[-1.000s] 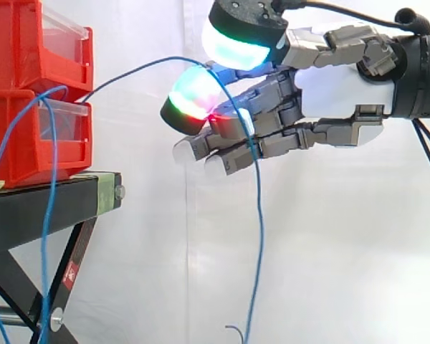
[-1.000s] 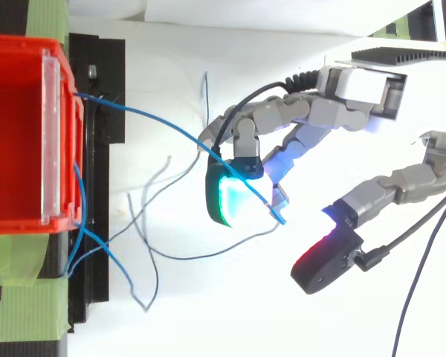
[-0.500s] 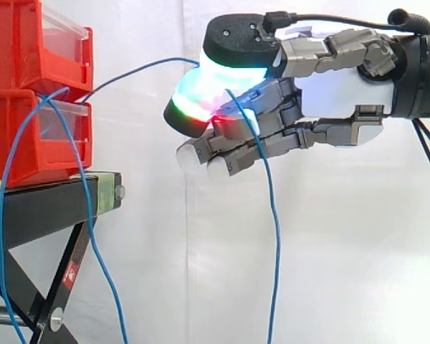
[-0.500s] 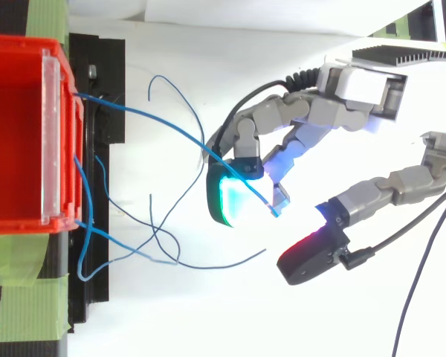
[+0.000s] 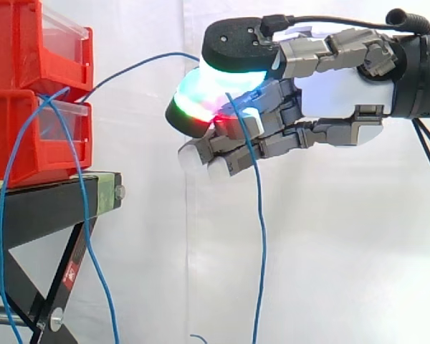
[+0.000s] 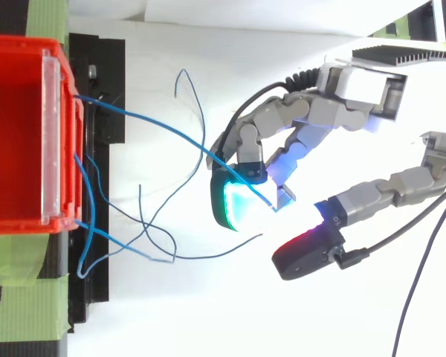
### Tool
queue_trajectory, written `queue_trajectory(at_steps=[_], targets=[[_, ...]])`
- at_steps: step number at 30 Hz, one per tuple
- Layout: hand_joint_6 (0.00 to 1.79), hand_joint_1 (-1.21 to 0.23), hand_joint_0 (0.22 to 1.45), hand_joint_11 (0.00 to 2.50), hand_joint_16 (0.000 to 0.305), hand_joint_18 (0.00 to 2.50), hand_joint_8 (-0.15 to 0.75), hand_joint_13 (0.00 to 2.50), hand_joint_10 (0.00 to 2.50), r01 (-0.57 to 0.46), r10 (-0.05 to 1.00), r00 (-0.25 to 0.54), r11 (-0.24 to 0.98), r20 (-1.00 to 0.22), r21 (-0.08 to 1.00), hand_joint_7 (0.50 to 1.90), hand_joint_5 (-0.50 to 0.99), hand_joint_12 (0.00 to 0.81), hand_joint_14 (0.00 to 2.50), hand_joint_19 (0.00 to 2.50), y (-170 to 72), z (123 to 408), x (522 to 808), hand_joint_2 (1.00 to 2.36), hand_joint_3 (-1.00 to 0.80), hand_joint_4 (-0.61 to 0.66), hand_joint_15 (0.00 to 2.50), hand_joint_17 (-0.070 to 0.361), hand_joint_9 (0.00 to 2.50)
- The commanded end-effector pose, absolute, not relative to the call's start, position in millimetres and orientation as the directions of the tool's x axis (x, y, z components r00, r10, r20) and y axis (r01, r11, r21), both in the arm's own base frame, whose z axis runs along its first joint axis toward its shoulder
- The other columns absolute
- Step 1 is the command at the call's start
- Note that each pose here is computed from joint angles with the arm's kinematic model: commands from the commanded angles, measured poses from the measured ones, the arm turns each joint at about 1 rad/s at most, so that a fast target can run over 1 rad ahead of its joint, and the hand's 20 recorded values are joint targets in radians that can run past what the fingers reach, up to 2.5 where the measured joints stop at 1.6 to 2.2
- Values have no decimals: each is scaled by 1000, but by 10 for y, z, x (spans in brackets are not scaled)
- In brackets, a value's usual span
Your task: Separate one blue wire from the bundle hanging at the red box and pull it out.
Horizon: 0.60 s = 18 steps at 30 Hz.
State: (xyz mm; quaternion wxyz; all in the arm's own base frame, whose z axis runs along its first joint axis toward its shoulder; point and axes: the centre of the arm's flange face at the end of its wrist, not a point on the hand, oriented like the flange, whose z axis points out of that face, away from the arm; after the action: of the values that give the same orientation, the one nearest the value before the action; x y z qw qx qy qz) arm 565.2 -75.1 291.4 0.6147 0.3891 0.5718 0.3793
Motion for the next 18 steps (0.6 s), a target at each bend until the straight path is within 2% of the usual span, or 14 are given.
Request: queue_trajectory(at_steps=[1, 18], targets=[[823, -733, 596, 1518, 47, 348, 277, 436, 14, -22, 911, 59, 411, -409, 912, 1213, -159, 315, 22, 607, -750, 2915, 5652, 1030, -59, 82, 609, 105, 1000], [833, -735, 602, 1521, 47, 359, 282, 435, 14, -6, 911, 45, 410, -410, 912, 1232, -150, 327, 22, 588, -739, 2894, 5634, 1031, -12, 77, 604, 105, 1021]])
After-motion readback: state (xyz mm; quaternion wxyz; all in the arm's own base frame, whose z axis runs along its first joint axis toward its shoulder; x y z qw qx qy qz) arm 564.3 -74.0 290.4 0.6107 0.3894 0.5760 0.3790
